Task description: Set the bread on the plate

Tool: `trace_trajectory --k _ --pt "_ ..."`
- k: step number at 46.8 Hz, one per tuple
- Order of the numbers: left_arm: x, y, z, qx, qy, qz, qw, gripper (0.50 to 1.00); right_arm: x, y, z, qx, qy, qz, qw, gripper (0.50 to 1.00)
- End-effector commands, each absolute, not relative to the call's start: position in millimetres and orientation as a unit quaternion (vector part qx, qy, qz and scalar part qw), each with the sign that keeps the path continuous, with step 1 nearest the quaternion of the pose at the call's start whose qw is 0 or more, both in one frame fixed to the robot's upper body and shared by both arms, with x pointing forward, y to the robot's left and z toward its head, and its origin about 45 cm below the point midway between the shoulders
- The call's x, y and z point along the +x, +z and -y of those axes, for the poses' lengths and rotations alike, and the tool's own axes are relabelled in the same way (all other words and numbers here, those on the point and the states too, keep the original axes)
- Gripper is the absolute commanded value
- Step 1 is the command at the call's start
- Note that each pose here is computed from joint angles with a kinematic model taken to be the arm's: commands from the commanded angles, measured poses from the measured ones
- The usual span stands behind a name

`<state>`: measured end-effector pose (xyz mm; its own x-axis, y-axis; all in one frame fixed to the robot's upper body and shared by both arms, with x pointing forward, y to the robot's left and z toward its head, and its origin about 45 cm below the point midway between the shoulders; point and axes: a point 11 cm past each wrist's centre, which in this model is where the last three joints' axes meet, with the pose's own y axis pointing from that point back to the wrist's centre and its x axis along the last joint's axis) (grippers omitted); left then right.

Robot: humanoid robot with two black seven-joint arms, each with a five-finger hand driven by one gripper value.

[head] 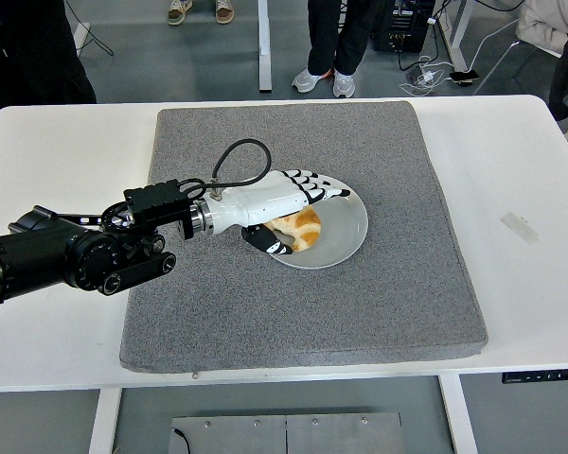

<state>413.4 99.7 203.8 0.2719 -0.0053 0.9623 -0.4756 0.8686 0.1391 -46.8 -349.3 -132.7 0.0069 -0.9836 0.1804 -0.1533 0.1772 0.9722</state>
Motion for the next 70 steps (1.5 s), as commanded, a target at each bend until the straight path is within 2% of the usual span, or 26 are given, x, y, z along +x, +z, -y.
trace_trajectory --k 1,13,25,38,46,59,70 --pt "412 210 -106 0.201 0.152 0.585 0.771 0.951 -46 -133 349 0.495 -0.408 0.575 0.508 1.0" --pt "427 253 -125 0.167 0.209 0.586 0.765 0.951 -46 -133 349 0.495 -0.408 0.575 0.508 1.0" --pt "444 304 -160 0.118 0.328 0.542 0.765 0.951 -47 -133 349 0.495 -0.408 0.574 0.509 1.0" --pt "467 340 -208 0.066 0.475 0.449 0.754 0.952 -47 -133 349 0.495 -0.408 0.574 0.509 1.0" --pt "472 338 -246 0.026 0.558 0.346 0.754 0.958 -46 -133 349 0.495 -0.408 0.575 0.508 1.0" --pt "471 331 -277 -0.04 0.623 0.257 0.738 0.966 -47 -133 349 0.495 -0.408 0.574 0.509 1.0" --pt "474 329 -299 -0.106 0.649 0.153 0.737 0.965 -47 -133 349 0.495 -0.408 0.574 0.509 1.0"
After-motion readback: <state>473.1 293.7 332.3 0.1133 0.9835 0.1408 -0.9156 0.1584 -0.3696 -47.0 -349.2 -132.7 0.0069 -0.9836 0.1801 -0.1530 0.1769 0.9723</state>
